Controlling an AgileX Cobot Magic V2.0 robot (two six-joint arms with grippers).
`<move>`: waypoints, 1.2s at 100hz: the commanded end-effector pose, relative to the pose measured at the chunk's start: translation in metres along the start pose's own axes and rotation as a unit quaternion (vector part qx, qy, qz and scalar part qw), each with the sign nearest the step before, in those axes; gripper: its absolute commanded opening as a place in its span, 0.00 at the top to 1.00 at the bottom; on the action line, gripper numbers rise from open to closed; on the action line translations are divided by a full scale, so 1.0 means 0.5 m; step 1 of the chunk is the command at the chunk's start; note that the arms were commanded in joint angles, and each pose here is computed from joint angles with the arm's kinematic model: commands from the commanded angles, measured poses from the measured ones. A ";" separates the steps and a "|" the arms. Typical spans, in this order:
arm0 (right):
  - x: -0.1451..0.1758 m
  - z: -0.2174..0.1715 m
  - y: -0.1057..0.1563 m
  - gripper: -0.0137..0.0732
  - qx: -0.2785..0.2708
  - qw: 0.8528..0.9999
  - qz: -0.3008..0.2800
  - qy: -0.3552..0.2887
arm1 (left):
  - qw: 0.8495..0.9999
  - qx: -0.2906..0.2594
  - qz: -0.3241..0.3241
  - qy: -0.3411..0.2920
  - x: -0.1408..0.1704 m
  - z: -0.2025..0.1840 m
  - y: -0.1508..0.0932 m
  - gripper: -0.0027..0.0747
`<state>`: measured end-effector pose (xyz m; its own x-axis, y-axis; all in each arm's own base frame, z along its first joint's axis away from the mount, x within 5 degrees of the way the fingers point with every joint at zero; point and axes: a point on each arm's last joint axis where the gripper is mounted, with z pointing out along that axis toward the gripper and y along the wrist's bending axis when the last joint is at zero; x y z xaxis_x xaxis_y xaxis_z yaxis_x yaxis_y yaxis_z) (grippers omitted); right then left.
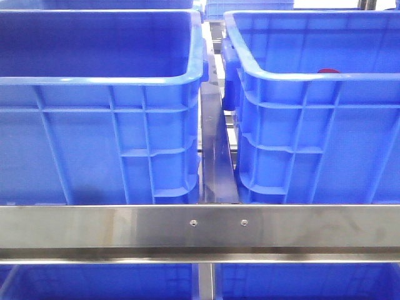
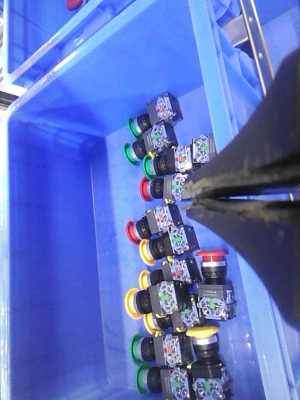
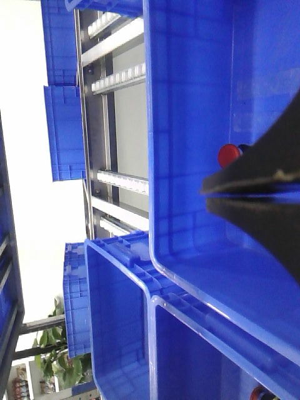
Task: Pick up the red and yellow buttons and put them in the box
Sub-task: 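Move the left gripper back over the button bin toward a yellow button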
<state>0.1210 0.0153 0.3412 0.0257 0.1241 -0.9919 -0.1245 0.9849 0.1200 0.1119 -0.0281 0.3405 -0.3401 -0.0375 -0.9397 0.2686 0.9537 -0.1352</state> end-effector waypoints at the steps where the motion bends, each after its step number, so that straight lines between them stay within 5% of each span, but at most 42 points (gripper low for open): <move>1: -0.019 -0.002 0.003 0.92 -0.003 1.000 -0.010 -0.014 | 0.999 -0.008 -0.013 -0.046 -0.028 -0.008 0.001 0.99; 20: -0.019 -0.002 0.003 0.92 -0.003 1.000 -0.010 -0.014 | 0.999 -0.008 -0.013 -0.046 -0.028 -0.008 0.001 0.92; 56: -0.017 -0.002 0.010 0.92 -0.025 1.000 -0.010 -0.008 | 0.999 -0.008 -0.013 -0.046 -0.028 -0.008 0.001 0.29; 85: -0.017 -0.002 0.010 0.92 -0.025 1.000 -0.010 -0.008 | 0.999 -0.020 -0.008 -0.050 -0.076 0.022 0.011 0.28; 120: -0.017 -0.002 0.010 0.92 -0.025 1.000 -0.010 -0.008 | 0.998 -0.041 0.008 0.042 -0.153 0.200 0.064 0.28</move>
<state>0.1204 0.0197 0.3403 0.0144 0.1150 -0.9933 -0.1716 0.9789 0.1108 0.2148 -0.0273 0.3635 -0.4602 0.0195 -0.8876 0.2347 0.9669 -0.1005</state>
